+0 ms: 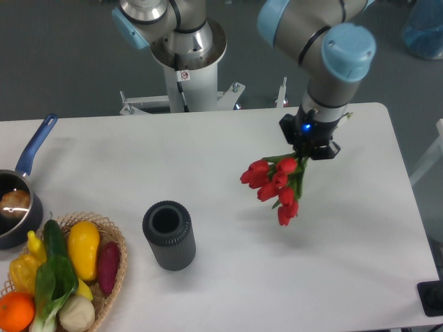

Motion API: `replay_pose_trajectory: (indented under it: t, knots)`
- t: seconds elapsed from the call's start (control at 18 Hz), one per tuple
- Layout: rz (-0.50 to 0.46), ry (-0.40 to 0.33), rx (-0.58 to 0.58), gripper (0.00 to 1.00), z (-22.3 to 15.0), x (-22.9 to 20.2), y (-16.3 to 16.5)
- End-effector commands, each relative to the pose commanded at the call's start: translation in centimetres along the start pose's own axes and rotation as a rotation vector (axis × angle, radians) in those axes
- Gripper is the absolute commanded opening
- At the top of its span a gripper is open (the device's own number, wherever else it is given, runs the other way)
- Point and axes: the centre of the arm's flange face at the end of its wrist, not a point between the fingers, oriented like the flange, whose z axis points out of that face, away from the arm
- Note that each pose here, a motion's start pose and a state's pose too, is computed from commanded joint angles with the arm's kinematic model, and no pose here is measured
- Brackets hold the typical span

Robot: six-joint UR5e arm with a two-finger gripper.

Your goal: Place the flowers on the table

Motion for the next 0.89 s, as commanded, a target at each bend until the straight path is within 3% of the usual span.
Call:
replay_pose_trajectory:
  t: [0.39, 0.44, 0.5, 0.56, 0.89]
  knots:
    - [-0.081, 0.016, 0.083, 0.23, 0.5, 2.4, -3.4]
    - [-0.095, 0.006, 0.093, 0.31, 0.8, 2.5, -4.2]
    - [-0.092, -0.004, 0.096, 0.52, 1.0, 2.5, -4.6]
    - [-0.091, -0.012, 0.097, 1.00, 1.1, 2.5, -4.7]
    - [-0.098, -0.073, 0.113, 1.00, -0.3, 1.4, -4.0]
